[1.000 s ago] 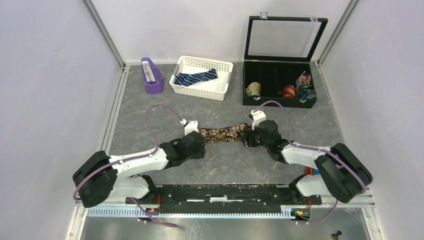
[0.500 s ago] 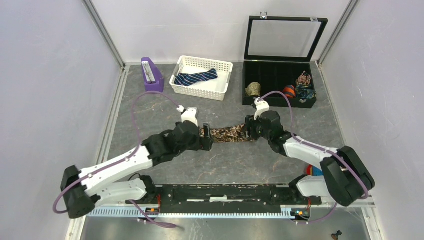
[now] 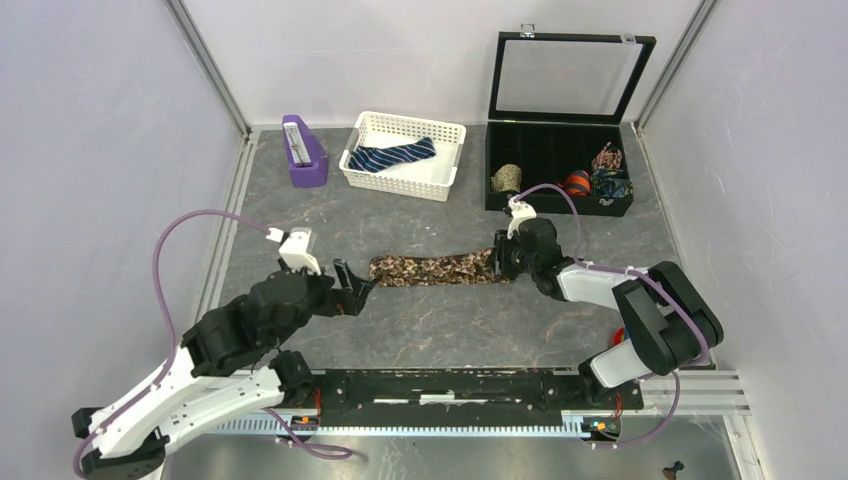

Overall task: Roll the ties
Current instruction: Flatten out the tie at the center of the board.

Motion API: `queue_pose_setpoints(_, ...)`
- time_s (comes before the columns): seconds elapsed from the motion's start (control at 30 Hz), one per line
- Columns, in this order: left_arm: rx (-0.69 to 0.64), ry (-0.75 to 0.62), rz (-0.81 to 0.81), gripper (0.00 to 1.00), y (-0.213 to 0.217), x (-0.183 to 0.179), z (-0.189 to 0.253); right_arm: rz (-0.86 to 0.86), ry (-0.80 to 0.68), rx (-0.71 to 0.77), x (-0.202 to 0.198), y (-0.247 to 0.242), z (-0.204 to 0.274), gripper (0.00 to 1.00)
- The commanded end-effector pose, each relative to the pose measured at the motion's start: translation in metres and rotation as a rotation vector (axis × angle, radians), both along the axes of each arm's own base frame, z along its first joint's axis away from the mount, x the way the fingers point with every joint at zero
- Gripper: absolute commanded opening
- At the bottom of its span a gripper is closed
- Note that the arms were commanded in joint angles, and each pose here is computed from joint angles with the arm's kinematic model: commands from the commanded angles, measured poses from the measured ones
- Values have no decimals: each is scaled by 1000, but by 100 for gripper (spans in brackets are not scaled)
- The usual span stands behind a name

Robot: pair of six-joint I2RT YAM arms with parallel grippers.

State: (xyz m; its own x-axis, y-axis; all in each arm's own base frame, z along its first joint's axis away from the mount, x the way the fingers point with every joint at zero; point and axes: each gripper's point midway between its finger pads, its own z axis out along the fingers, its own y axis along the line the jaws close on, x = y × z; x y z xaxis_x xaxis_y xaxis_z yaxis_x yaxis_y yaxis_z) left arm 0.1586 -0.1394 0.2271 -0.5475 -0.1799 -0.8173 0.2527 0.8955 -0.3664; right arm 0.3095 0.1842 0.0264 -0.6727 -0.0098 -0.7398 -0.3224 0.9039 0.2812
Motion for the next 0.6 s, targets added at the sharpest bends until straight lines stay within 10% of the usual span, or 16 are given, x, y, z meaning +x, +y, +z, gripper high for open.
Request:
queue_pose_setpoints(0.0, 45, -46, 11, 100, 20, -4, 10, 15, -51, 74, 17, 13, 19, 31)
queue_pose_setpoints(0.17, 81, -66, 48, 100, 39, -6, 15, 28, -70, 53, 21, 12, 30, 11)
queue_pose_setpoints(0.57, 78, -79, 48, 100, 39, -5, 16, 70, -126, 39, 39, 22, 93, 9)
